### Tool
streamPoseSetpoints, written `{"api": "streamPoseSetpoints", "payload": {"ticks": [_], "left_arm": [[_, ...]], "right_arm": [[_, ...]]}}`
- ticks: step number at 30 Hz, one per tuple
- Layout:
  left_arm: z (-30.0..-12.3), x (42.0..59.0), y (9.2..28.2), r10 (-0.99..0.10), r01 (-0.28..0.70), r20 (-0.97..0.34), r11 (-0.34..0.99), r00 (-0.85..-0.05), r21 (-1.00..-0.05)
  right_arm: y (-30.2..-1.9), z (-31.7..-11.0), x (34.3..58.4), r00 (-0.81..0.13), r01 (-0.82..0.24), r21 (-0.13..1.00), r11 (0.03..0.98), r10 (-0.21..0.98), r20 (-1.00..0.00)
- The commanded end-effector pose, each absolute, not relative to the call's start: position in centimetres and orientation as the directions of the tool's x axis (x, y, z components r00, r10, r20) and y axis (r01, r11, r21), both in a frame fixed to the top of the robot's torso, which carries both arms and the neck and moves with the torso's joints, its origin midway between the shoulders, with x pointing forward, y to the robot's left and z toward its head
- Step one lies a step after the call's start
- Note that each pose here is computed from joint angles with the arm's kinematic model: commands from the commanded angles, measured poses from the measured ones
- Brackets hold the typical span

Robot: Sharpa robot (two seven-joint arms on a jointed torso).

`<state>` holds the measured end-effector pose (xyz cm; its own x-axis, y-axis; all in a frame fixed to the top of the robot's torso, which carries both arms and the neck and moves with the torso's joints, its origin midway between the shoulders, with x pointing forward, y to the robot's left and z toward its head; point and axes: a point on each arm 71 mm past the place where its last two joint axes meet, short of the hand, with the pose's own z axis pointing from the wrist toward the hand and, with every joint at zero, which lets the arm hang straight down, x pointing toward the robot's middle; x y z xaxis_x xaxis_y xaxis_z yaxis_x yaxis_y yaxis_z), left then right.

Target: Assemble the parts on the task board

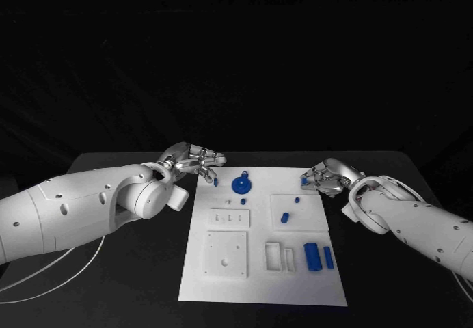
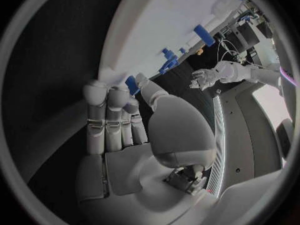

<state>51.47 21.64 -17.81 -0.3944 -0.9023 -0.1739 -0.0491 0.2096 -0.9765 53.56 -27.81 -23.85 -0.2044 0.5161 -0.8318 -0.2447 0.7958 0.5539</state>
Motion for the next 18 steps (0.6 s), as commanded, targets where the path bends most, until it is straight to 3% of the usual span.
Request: {"api": "streamPoseSetpoints", "payload": {"ticks": [1, 12, 18], "left_arm": [[-17.9, 51.4, 21.3, -0.875, -0.055, -0.202, 0.251, -0.441, -0.967], [-15.6, 52.4, 20.3, -0.815, -0.063, -0.28, 0.359, -0.508, -0.931], [-15.1, 53.2, 19.5, -0.78, -0.133, -0.344, 0.473, -0.522, -0.871]], "right_arm": [[-27.6, -23.3, 53.4, -0.18, -0.255, 0.533, 0.807, 0.502, -0.846], [-24.7, -19.6, 53.0, -0.196, -0.344, 0.509, 0.789, 0.47, -0.861], [-21.6, -18.0, 52.6, -0.215, -0.393, 0.496, 0.774, 0.448, -0.868]]}}
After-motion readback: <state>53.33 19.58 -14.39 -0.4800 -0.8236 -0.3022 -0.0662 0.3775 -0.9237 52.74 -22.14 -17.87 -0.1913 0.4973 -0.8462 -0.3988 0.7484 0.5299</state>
